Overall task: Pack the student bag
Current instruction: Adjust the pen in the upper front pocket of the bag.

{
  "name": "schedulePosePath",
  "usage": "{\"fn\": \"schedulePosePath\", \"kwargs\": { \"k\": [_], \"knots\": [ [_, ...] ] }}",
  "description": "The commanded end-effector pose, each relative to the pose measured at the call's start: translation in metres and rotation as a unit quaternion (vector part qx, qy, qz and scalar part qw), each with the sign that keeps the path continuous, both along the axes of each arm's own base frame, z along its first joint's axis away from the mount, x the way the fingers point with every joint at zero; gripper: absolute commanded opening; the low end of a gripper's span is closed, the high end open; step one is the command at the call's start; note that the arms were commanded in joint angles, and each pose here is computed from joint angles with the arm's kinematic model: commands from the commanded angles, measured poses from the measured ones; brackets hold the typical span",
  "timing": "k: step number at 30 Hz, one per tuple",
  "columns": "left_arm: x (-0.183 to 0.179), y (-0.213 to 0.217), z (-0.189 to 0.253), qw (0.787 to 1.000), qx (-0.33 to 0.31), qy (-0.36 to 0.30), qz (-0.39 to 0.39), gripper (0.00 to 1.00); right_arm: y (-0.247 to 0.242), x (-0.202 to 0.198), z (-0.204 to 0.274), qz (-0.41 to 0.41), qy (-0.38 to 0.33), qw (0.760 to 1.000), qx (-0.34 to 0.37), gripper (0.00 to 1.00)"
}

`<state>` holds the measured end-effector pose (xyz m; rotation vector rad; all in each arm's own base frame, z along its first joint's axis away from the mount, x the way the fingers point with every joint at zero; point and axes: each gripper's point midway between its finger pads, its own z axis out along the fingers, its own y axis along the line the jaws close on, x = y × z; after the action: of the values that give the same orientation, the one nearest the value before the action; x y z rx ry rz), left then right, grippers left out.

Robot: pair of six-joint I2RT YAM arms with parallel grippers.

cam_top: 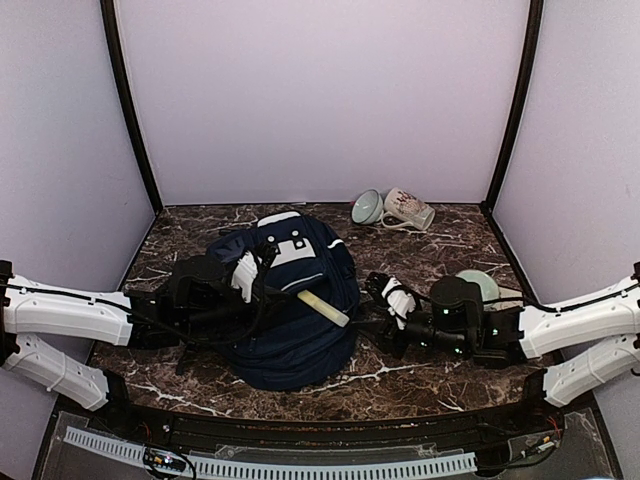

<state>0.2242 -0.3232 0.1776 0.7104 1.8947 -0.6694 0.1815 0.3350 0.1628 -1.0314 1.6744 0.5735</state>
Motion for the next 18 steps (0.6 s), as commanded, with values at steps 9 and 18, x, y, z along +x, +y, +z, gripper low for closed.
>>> {"fn": "schedulePosePath", "kwargs": {
  "k": [9,18],
  "knots": [
    [0.0,-0.003,0.019,1.0,-0.031,-0.005,-0.003,0.0,0.036,-0.005,-0.01,0.039,0.052,0.998,0.02,0.35],
    [-0.002,-0.005,0.019,0.999,-0.033,-0.004,-0.011,0.0,0.044,0.02,-0.009,-0.01,0.03,0.999,0.017,0.24]
  ]
}}
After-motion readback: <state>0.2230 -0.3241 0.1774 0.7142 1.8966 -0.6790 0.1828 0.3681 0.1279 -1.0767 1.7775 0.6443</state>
